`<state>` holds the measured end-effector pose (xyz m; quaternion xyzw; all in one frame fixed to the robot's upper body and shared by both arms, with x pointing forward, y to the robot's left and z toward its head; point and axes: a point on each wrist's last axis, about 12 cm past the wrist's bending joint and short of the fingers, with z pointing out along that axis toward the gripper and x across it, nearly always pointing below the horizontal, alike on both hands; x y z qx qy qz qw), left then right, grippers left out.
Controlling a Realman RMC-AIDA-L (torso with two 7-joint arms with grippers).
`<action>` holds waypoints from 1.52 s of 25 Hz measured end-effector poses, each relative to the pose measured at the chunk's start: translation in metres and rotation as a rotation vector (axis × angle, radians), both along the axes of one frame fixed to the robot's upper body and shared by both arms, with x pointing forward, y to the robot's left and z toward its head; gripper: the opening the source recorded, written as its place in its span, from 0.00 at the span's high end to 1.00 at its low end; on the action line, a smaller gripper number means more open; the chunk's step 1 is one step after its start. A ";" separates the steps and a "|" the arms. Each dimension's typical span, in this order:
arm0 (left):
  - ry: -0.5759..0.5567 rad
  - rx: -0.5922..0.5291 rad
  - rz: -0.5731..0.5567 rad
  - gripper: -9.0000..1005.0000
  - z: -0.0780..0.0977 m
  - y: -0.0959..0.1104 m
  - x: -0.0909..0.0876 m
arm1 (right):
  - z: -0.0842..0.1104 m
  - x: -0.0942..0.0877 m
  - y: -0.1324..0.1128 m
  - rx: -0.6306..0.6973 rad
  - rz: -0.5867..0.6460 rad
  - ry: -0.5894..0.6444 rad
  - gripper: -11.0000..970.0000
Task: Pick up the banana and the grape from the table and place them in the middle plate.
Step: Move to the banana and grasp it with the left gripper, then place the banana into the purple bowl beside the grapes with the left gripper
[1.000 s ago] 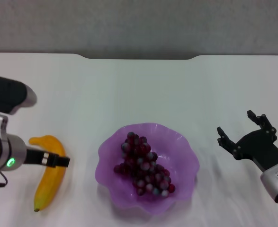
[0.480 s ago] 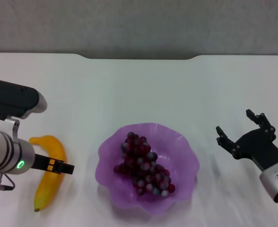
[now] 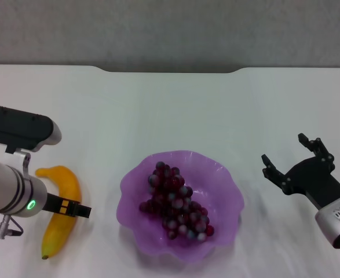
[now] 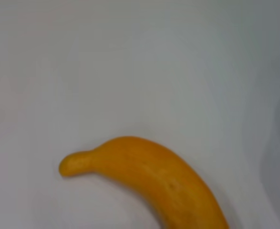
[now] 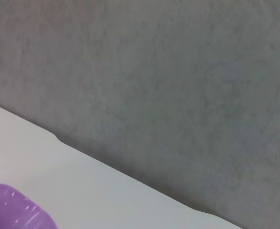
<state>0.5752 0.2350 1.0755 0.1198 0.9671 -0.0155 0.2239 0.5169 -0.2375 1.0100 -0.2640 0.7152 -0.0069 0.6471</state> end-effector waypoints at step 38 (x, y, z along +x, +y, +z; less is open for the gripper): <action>-0.433 -0.136 0.054 0.49 0.044 0.019 -0.021 | -0.002 -0.001 -0.002 -0.037 0.004 -0.004 0.06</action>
